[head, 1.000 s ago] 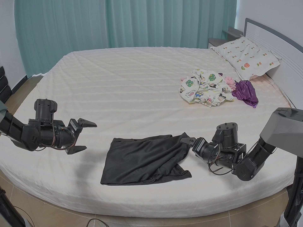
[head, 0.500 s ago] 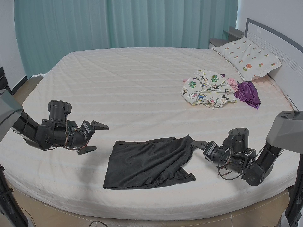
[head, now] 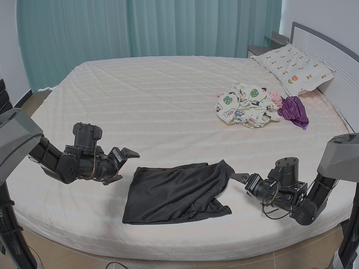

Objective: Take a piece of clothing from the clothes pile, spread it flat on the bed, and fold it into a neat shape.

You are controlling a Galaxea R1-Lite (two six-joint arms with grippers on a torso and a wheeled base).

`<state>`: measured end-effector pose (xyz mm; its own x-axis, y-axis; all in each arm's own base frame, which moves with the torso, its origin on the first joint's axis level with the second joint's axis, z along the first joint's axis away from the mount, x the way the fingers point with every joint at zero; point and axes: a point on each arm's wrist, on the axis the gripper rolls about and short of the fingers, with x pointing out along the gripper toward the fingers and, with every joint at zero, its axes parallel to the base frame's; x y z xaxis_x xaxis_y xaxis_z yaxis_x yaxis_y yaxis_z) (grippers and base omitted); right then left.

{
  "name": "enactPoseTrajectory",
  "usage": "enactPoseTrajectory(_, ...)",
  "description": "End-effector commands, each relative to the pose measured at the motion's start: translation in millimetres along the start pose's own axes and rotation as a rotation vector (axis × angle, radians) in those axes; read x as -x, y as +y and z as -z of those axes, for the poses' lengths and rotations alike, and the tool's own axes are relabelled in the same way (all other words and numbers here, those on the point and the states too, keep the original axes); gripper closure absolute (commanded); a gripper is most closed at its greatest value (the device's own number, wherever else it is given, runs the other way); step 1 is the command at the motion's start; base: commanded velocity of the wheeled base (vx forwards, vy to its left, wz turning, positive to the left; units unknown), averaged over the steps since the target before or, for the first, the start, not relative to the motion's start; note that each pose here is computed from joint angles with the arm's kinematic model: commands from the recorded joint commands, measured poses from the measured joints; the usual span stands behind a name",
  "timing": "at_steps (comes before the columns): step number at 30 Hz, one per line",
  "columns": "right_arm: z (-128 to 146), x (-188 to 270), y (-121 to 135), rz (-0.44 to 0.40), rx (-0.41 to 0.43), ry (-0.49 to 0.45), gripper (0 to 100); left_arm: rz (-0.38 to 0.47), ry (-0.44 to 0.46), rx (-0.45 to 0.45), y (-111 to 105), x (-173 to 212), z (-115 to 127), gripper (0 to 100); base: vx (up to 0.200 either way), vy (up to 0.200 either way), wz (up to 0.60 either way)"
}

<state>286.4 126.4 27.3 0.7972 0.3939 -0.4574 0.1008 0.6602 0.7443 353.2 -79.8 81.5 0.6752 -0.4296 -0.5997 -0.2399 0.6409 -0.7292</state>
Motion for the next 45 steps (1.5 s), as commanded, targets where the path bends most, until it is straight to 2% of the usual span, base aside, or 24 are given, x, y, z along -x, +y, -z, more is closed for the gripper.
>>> enactPoseTrajectory(1, 2, 0, -1, 0.003, 0.001, 0.006, 0, -0.025, 0.011, -0.003, 3, -22, 7, 0, 0.0, 0.0, 0.0)
enactPoseTrajectory(7, 3, 0, 0, 0.002, 0.001, 0.01, 0, -0.035, 0.016, 0.018, 8, -18, 10, 0, 0.0, 0.0, 0.0)
enactPoseTrajectory(10, 3, 0, 0, 0.002, 0.001, 0.008, 0, -0.037, 0.016, 0.02, 8, -18, 10, 0, 0.2, -0.2, 0.0)
enactPoseTrajectory(16, 3, 2, 1, -0.003, 0.004, 0.008, 0, -0.039, 0.021, 0.015, 8, -18, 12, 0, 0.2, 0.0, 0.0)
enactPoseTrajectory(32, 7, 2, 2, -0.003, 0.011, 0.021, 0, -0.068, 0.065, -0.019, 14, -19, 28, 0, 0.0, 0.0, 0.0)
enactPoseTrajectory(34, 7, 2, 3, -0.005, 0.012, 0.021, 0, -0.073, 0.074, -0.065, 17, -21, 29, 0, 0.0, 0.0, 0.0)
enactPoseTrajectory(38, 11, 4, 6, -0.013, 0.021, 0.031, 0, -0.077, 0.081, -0.078, 19, -24, 30, 0, 0.0, 0.0, 0.0)
enactPoseTrajectory(39, 12, 5, 7, -0.016, 0.022, 0.032, 0, -0.076, 0.08, -0.077, 18, -25, 29, 100, 0.0, 0.0, 0.0)
enactPoseTrajectory(45, 15, 13, 13, -0.037, 0.033, 0.043, 0, -0.078, 0.09, -0.073, 20, -24, 31, 100, 0.0, 0.0, 0.0)
